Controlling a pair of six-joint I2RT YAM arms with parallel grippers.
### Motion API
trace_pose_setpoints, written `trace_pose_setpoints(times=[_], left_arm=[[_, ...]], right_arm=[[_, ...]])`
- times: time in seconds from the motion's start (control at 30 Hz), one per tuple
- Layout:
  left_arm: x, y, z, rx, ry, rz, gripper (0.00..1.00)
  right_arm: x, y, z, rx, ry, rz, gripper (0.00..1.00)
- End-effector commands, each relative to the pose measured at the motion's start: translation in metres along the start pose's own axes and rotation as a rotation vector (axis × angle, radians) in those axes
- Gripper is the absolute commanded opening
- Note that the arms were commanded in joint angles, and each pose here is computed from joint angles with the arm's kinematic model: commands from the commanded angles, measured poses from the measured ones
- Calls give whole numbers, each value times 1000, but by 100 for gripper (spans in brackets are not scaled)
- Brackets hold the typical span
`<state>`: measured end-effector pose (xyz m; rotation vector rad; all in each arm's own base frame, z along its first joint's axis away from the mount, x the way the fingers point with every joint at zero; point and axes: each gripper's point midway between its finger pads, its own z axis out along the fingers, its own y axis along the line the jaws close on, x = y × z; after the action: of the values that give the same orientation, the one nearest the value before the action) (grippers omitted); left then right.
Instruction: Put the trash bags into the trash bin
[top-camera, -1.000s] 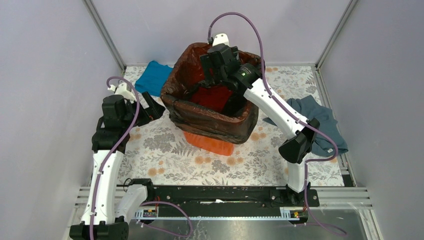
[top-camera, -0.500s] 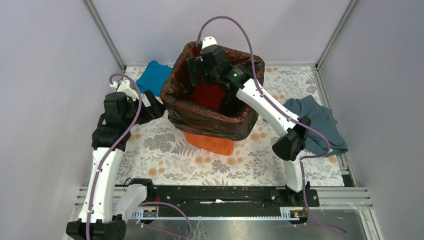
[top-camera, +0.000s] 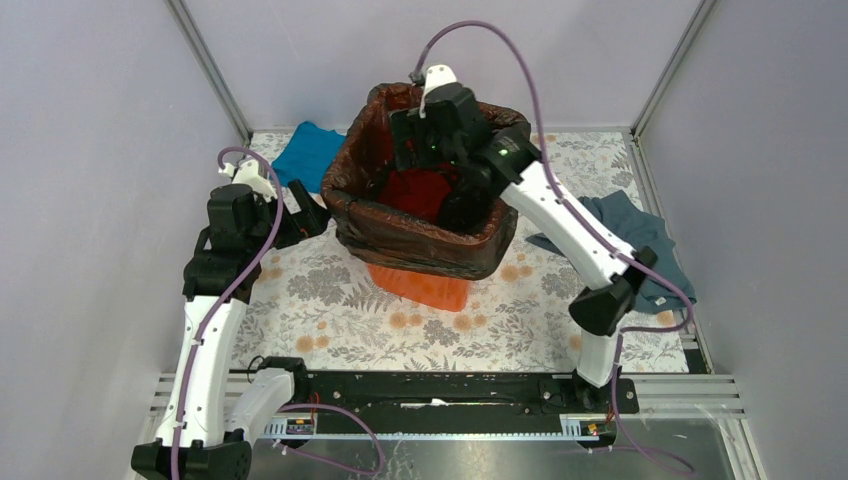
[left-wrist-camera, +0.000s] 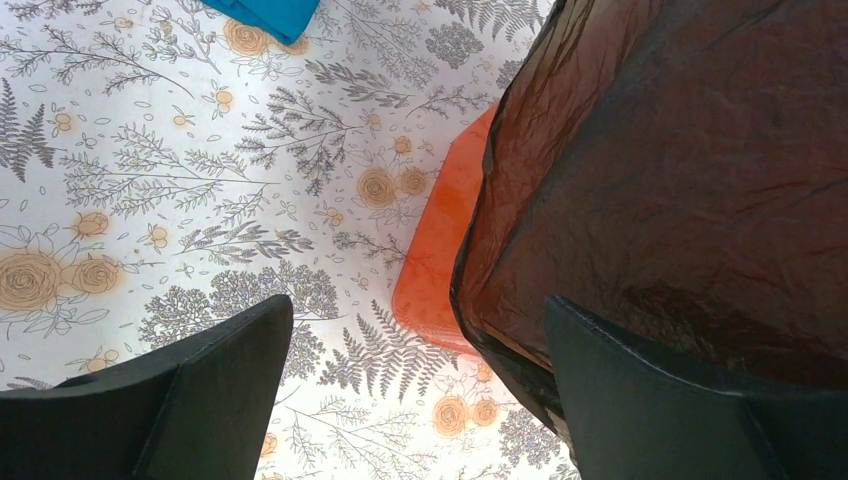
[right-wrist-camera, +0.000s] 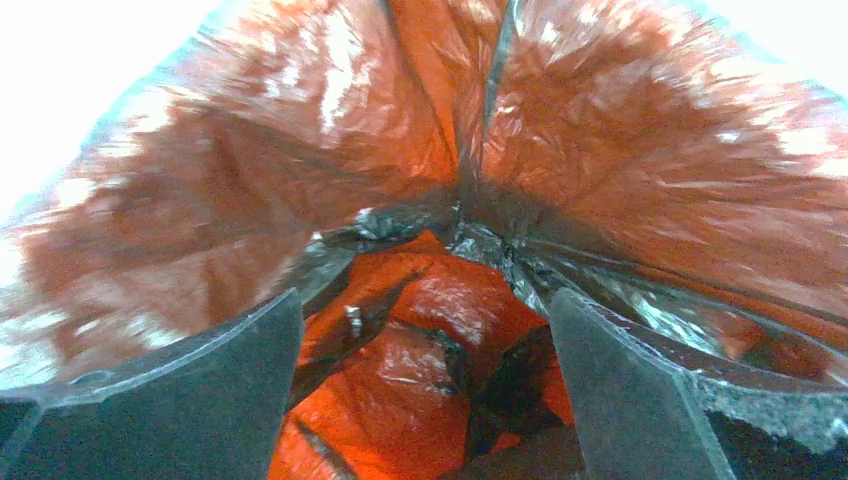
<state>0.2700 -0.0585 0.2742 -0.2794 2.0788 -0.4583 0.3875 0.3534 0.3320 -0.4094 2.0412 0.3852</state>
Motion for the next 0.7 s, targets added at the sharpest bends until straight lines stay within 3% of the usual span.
trace_pose_setpoints(times=[0.0,0.1,0.37,0.67], left_arm=[[-23,-6,-8,5,-76,33,99],[-27,-7,-12,-3,-73,41,99],[-37,-11,-26,-13,-101,47,99],[-80,7,-77,-209,-251,48,99]], right_arm=[[-43,5,-70,-89,-107,56,100],[-26,1,-80,-90,-59,51,100],[5,-72,-80,281,9,-94,100],[64,-66,-31,335,241,-51,100]])
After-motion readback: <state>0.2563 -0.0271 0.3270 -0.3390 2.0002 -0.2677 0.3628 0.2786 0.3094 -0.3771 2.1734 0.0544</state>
